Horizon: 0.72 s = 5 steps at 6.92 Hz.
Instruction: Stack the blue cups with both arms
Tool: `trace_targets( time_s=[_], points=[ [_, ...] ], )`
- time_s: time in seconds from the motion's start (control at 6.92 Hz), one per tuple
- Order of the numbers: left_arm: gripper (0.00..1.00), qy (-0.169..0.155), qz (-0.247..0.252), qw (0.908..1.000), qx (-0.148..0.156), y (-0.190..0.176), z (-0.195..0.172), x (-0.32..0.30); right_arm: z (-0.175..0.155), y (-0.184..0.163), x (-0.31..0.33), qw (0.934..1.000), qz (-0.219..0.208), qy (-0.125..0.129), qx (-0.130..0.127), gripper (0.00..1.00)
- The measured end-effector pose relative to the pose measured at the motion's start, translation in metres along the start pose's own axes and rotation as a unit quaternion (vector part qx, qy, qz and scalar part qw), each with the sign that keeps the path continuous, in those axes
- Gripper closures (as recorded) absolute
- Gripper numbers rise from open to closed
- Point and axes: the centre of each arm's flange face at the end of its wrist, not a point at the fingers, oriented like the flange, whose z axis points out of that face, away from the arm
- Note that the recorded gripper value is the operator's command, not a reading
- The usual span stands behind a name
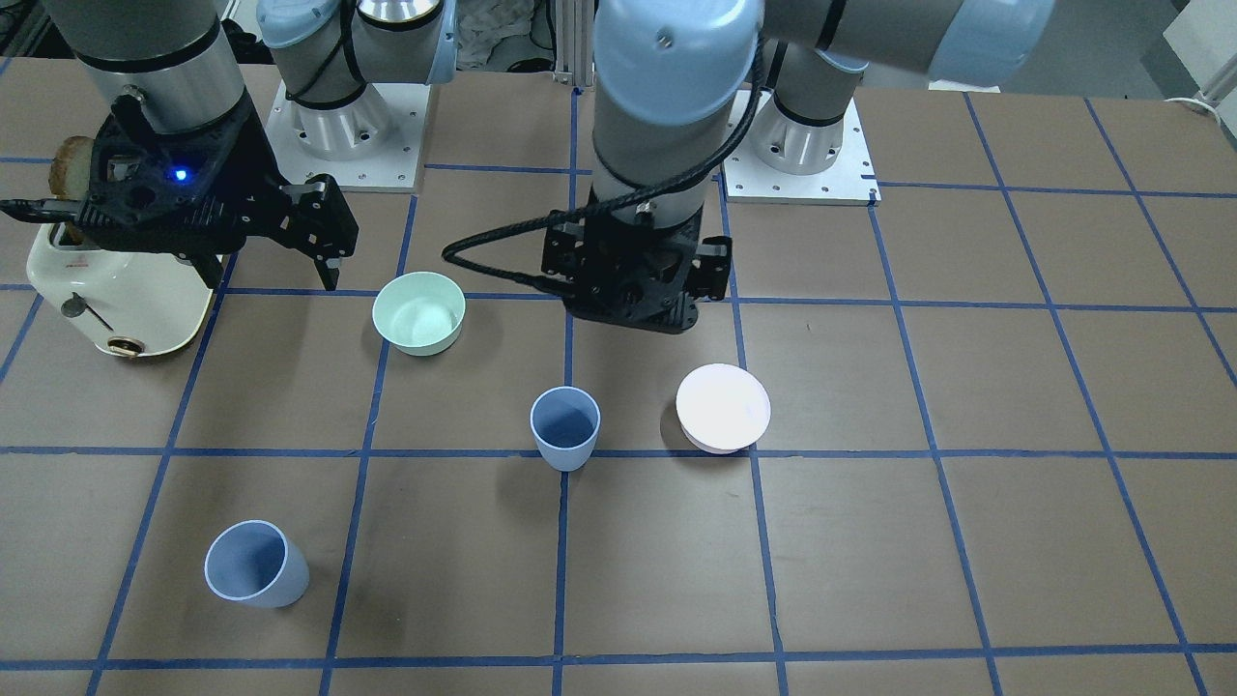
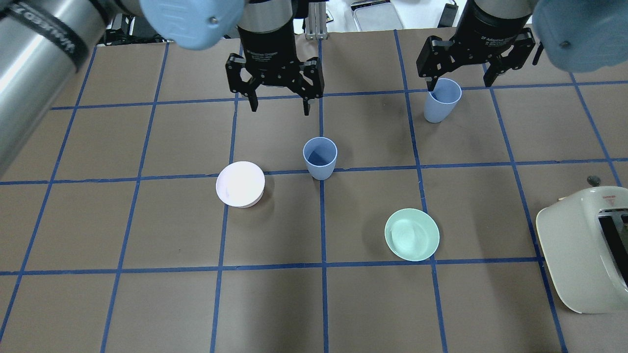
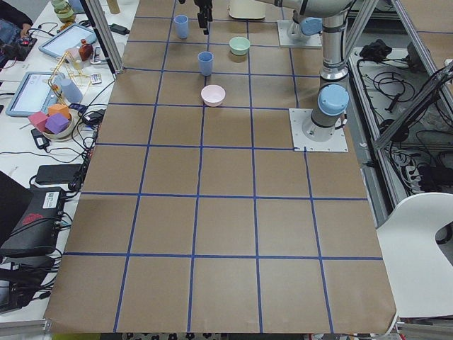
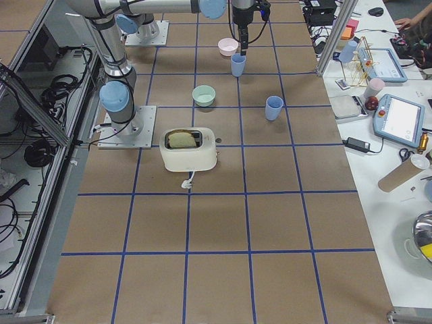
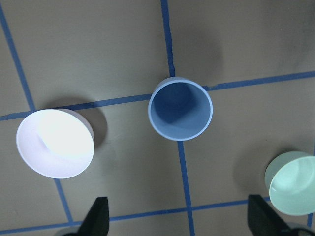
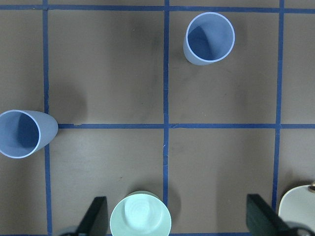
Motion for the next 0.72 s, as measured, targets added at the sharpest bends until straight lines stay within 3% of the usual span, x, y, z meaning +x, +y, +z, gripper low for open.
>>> trace_targets(
  time_s=[0.29, 0.72],
  points=[
    [0.00, 0.000, -0.012, 0.9995, 0.030, 0.036, -0.011, -0.047, 0.025, -0.039, 0.019, 0.9999, 0.009, 0.002, -0.009, 0.00],
    [0.00, 0.001, -0.024, 0.9940, 0.107, 0.045, 0.003, -0.084, 0.099, -0.123, 0.101, 0.9996, 0.004, 0.003, -0.028, 0.00]
  ],
)
